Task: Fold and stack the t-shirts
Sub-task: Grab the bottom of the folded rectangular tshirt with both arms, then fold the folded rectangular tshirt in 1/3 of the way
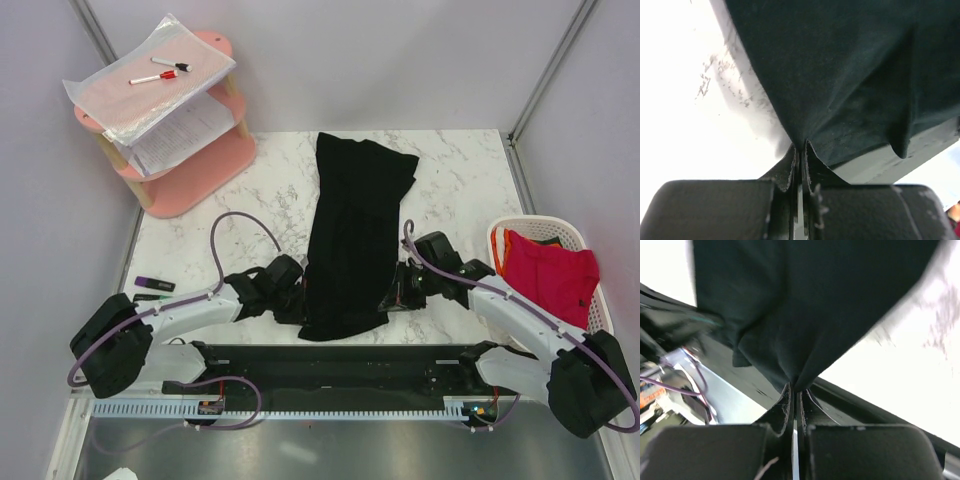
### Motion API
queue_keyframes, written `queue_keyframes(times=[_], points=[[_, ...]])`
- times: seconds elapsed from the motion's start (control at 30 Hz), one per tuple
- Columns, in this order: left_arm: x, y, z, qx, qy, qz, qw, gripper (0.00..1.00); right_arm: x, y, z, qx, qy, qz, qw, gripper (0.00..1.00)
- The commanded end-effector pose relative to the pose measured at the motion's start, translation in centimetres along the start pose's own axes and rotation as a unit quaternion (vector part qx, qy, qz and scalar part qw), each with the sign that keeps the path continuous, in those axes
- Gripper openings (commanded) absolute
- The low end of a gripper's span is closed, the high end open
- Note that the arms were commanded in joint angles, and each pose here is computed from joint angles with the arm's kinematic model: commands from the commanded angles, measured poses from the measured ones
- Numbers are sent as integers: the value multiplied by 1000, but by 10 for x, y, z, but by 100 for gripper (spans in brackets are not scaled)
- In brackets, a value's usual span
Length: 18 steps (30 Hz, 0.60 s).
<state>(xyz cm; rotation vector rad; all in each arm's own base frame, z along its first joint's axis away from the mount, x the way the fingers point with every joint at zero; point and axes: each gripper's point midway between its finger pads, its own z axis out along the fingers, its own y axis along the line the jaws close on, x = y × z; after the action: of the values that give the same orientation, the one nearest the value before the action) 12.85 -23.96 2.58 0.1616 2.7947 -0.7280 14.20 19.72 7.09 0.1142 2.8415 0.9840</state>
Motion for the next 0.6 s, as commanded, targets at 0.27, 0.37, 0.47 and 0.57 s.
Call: queue_keyframes(times=[0.27, 0.37, 0.47, 0.57], points=[[-118, -43, -51, -30, -145, 50, 988, 2, -105, 33, -29, 39, -198, -76, 976, 0], [-148, -41, -55, -36, -169, 47, 984, 2, -137, 34, -38, 67, -254, -89, 961, 0], [-177, -44, -59, -23, -188, 43, 981, 2, -168, 42, -47, 79, -304, -94, 945, 0], [-202, -50, -55, -18, -194, 55, 979, 2, -195, 48, -53, 88, -339, -97, 931, 0]])
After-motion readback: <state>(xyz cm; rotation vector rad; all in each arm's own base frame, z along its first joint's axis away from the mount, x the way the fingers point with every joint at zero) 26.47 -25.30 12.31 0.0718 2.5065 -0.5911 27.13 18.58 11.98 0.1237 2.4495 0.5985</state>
